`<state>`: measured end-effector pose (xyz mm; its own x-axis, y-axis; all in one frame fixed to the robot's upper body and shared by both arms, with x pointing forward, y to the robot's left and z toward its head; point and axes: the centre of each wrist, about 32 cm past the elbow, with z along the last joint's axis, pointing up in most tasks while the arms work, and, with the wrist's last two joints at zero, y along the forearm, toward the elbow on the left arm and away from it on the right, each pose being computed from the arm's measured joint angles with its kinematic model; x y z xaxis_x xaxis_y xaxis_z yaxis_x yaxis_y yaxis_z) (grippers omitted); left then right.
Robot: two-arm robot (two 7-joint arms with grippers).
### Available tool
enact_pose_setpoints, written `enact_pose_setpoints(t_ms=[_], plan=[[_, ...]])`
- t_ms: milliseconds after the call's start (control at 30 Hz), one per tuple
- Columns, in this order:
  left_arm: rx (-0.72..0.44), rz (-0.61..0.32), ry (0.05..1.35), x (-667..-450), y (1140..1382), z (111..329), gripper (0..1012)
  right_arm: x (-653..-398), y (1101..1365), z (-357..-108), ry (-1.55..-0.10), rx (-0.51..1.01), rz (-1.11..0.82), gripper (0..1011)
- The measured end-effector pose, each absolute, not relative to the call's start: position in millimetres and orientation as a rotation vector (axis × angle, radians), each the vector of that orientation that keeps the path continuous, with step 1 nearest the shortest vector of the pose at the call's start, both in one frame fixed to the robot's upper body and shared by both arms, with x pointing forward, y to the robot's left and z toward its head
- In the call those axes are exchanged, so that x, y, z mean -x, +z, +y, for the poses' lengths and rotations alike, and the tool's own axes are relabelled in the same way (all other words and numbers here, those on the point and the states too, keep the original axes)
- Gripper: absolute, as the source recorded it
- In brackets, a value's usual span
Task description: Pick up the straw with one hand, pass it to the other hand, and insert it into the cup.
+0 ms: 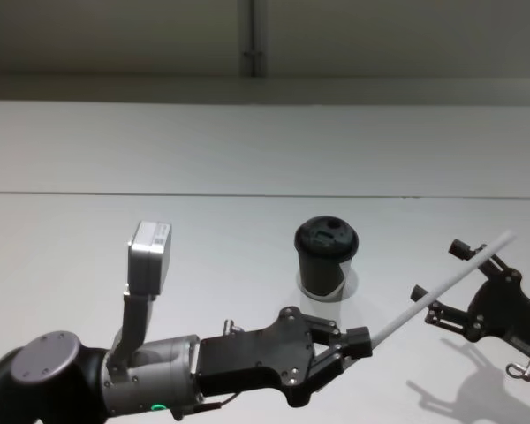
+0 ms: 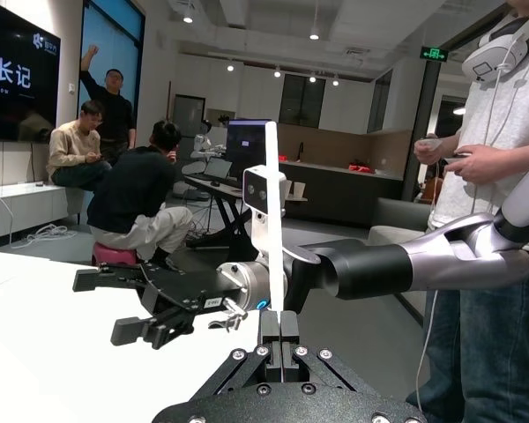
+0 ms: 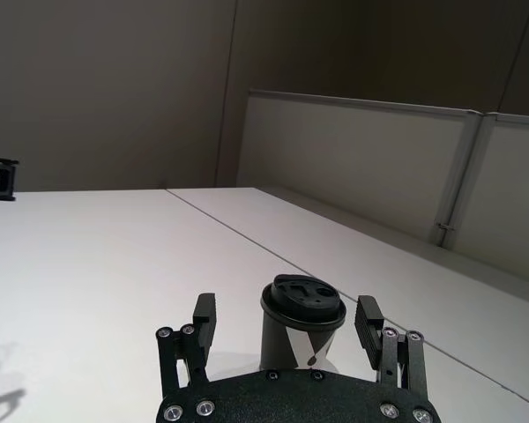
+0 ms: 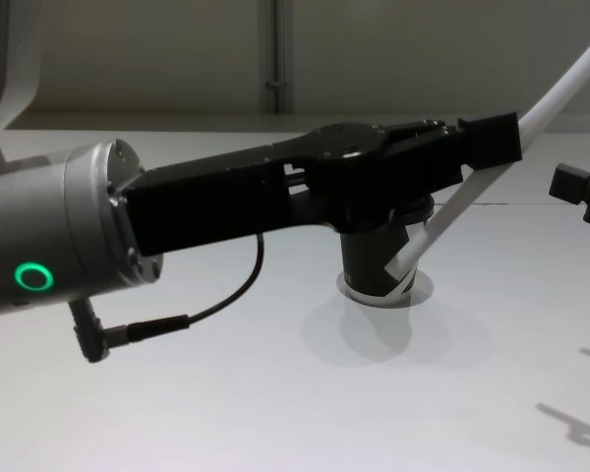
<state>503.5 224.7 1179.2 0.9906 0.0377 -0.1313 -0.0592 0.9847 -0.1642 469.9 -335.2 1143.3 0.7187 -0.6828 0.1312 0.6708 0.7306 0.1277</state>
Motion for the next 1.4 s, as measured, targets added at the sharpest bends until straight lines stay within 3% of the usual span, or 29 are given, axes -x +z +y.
enact_pose_setpoints(t_ms=[467, 1400], plan=[[0.169, 0.128, 0.049, -503, 1179, 225, 0, -481, 1145, -330, -0.511, -0.216, -0.076, 1001], [0.168, 0.128, 0.049, -503, 1179, 225, 0, -474, 1146, -335, -0.263, -0.338, 0.009, 1001]])
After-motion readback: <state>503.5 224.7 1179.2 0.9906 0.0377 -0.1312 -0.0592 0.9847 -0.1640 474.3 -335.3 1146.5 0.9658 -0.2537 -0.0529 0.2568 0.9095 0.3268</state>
